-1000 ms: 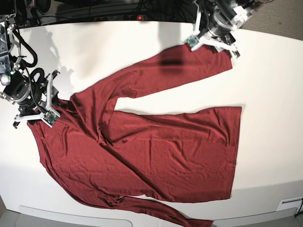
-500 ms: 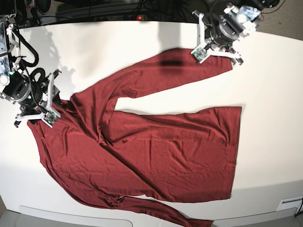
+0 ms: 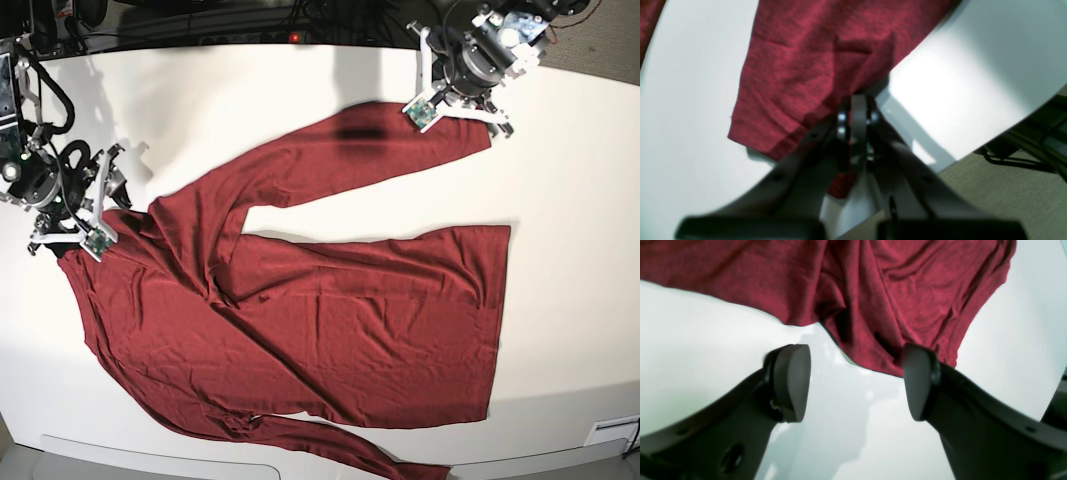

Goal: Fold the T-shirt properly
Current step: 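Move the left gripper to the sleeve cuff and grasp it, then grasp the shirt's shoulder corner with the right gripper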

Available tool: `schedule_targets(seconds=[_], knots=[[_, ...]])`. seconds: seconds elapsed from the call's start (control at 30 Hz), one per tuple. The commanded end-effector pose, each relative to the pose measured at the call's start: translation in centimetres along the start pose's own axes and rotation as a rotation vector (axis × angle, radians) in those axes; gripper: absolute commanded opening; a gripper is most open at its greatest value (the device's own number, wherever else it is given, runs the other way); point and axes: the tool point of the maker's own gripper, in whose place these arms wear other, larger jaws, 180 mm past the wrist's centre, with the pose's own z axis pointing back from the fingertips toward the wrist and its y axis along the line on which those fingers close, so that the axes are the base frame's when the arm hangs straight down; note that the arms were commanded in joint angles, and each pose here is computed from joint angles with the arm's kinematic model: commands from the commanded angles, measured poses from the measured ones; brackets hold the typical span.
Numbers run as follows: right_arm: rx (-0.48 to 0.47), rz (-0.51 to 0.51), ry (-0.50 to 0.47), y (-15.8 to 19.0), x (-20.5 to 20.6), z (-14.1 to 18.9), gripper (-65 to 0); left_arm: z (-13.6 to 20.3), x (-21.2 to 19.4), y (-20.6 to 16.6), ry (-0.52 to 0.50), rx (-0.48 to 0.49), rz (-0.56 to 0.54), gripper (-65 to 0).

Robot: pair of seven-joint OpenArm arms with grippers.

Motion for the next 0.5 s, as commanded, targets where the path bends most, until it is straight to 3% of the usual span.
schedule_targets(seconds=[0.0,0.47], knots=[[-0.037,0.011,-0.024,-1.5,0.6,0.5,-22.8,-0.1,-3.4,-0.1,0.137,-0.001,-0.02,-65.0],[0.07,-0.124,-0.073,3.4,1.2,-3.7,-23.0,-0.1,-3.3,0.0,0.136,0.001,-0.02,-65.0]])
